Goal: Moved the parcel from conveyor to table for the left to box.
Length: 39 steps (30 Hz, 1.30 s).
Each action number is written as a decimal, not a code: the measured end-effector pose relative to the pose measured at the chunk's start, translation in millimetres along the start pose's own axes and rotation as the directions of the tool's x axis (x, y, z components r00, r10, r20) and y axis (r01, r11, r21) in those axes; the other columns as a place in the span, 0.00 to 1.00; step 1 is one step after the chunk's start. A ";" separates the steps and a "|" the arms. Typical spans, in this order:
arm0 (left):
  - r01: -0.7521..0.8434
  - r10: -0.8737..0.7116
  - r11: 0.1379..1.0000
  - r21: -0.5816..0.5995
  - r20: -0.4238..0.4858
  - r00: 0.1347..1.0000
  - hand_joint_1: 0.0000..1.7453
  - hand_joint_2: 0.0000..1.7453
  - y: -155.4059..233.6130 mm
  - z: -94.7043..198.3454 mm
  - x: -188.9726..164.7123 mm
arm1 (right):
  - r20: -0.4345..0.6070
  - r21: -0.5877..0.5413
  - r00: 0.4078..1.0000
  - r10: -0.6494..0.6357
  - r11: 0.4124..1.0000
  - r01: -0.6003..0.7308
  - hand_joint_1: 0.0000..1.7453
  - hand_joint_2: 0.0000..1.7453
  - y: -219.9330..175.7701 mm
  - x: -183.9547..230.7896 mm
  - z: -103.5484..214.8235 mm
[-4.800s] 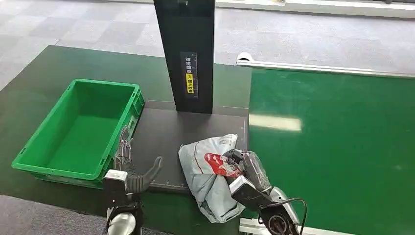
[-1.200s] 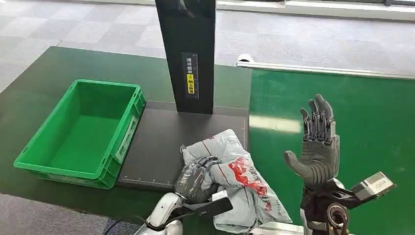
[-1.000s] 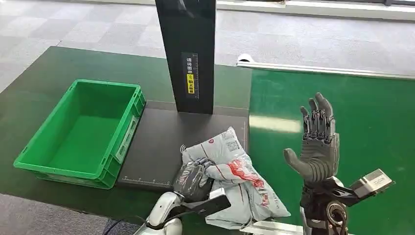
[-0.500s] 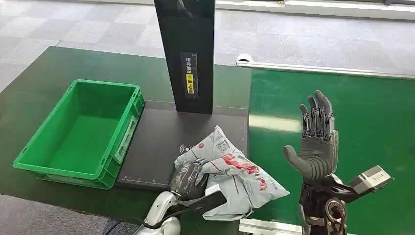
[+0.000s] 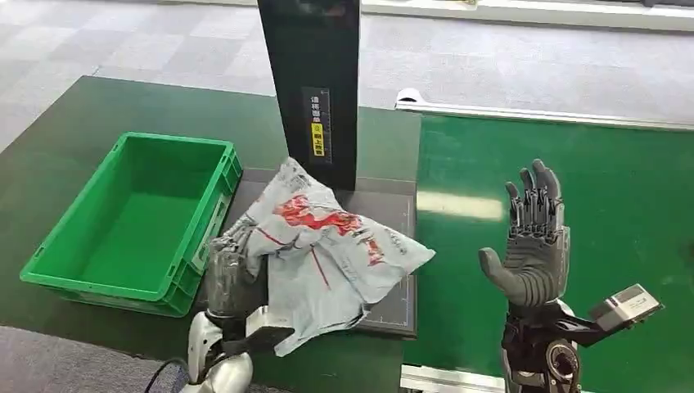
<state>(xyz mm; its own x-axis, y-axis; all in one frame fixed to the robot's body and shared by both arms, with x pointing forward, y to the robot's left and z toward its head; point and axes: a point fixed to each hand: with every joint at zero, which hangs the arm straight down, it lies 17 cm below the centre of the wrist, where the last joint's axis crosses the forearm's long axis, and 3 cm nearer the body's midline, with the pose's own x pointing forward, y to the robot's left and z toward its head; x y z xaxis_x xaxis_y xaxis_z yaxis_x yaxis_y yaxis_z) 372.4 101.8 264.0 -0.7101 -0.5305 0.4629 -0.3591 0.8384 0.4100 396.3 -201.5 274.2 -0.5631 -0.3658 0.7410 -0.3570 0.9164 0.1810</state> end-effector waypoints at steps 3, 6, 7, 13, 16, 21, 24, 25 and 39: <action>0.033 -0.044 0.989 0.147 0.075 0.996 1.00 1.00 55.1 -19.9 13.1 | 0.000 -0.015 1.000 0.004 1.000 -0.004 0.00 1.00 -1.8 1.6 3.6; 0.067 -0.098 0.965 0.255 0.111 0.989 1.00 1.00 98.3 -35.3 23.4 | -0.002 -0.019 1.000 0.005 1.000 -0.005 0.00 1.00 -2.4 2.4 5.2; 0.074 -0.110 0.957 0.279 0.118 0.987 1.00 1.00 108.2 -37.9 26.5 | -0.001 -0.020 1.000 0.004 1.000 -0.004 0.00 1.00 -2.5 2.7 5.1; 0.145 -0.208 0.912 0.385 0.128 0.970 1.00 1.00 150.8 -51.6 33.7 | -0.003 -0.024 1.000 0.004 1.000 -0.004 0.00 1.00 -3.7 4.0 0.1; 0.236 -0.278 0.892 0.385 0.057 0.959 1.00 1.00 157.4 -63.7 3.7 | 0.002 -0.025 1.000 0.006 1.000 -0.006 0.00 1.00 -4.1 5.9 -6.2; 0.383 -0.329 0.882 0.272 -0.225 0.917 1.00 1.00 157.5 -83.9 -121.3 | 0.005 -0.021 1.000 0.007 1.000 -0.007 0.00 1.00 -3.5 7.5 -12.9; 0.442 -0.380 0.878 0.183 -0.293 0.877 1.00 1.00 148.9 -88.1 -171.2 | 0.003 -0.021 1.000 0.008 1.000 -0.008 0.00 1.00 -4.3 7.3 -15.0; 0.449 -0.385 0.879 0.163 -0.312 0.868 1.00 1.00 147.5 -87.8 -183.4 | 0.003 -0.021 1.000 0.009 1.000 -0.009 0.00 1.00 -4.5 7.5 -15.7; 0.461 -0.400 0.885 0.071 -0.391 0.829 1.00 1.00 138.8 -80.2 -232.5 | 0.005 -0.025 1.000 0.011 1.000 -0.011 0.00 1.00 -6.5 8.1 -16.2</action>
<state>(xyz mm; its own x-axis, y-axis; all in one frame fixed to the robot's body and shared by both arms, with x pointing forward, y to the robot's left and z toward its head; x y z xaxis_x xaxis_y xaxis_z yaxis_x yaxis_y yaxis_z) 536.2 331.4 276.3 -0.2082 -0.8241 0.5268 -0.6877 0.5063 0.5203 406.1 -207.8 289.5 -0.5706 -0.3565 0.7399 -0.3323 0.9241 0.1890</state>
